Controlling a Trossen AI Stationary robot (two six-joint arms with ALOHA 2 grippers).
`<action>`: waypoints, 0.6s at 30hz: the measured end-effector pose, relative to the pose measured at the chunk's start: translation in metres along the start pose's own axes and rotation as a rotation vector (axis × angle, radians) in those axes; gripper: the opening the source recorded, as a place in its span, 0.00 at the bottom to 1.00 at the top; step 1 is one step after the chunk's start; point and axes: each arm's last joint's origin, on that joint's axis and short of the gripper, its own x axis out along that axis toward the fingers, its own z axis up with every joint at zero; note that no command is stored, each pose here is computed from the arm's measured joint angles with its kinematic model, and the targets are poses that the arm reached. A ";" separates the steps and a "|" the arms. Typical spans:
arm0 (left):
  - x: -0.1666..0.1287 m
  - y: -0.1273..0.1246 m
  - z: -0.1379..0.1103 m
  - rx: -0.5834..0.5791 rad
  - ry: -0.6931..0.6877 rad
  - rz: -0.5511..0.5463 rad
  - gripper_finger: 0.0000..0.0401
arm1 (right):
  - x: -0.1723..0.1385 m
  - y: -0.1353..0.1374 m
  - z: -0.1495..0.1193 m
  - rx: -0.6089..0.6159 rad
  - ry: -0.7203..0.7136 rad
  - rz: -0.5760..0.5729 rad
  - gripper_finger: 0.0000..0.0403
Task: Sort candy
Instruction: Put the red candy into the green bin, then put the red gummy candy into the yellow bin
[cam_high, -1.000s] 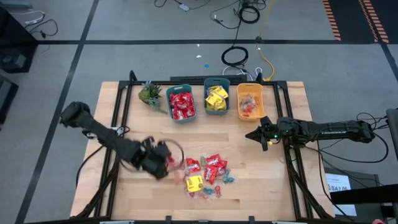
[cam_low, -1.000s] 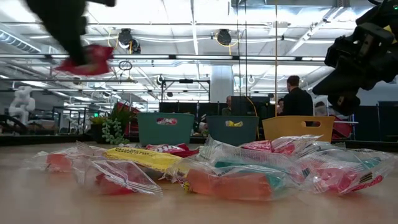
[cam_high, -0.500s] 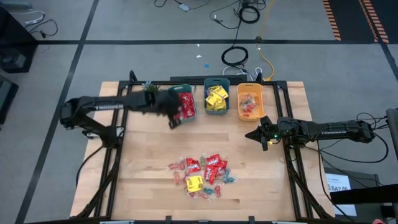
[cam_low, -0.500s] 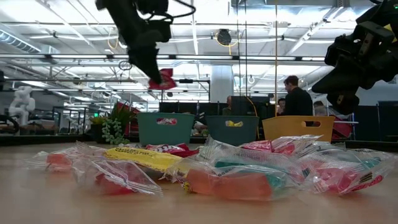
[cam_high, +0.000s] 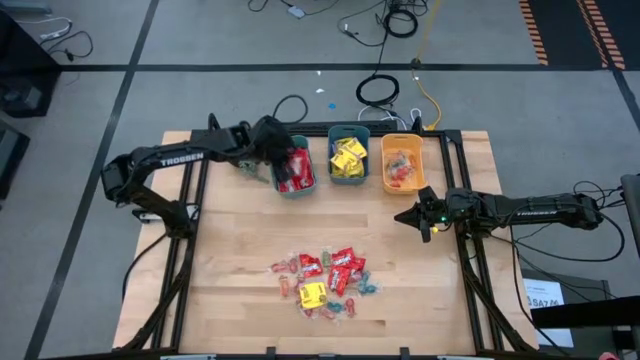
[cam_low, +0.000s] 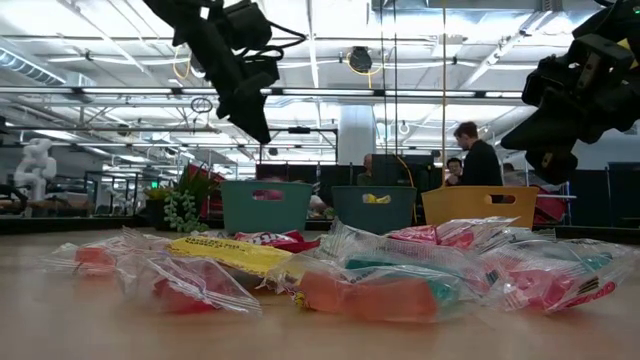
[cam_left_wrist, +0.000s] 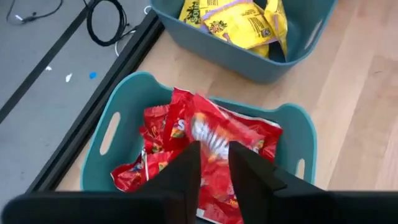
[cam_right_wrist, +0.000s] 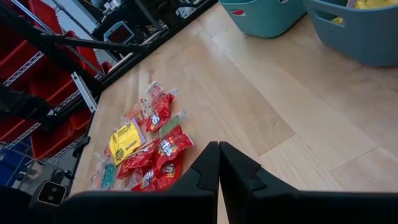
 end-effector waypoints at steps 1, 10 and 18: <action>0.000 0.000 0.000 -0.001 0.001 -0.002 0.25 | 0.000 0.000 0.000 0.000 -0.001 -0.002 0.00; -0.001 0.000 0.000 -0.031 -0.005 -0.002 0.28 | 0.000 0.000 0.000 -0.024 -0.003 -0.006 0.00; -0.029 -0.014 0.001 -0.236 -0.066 -0.038 0.28 | 0.000 0.000 0.000 -0.030 -0.003 -0.005 0.00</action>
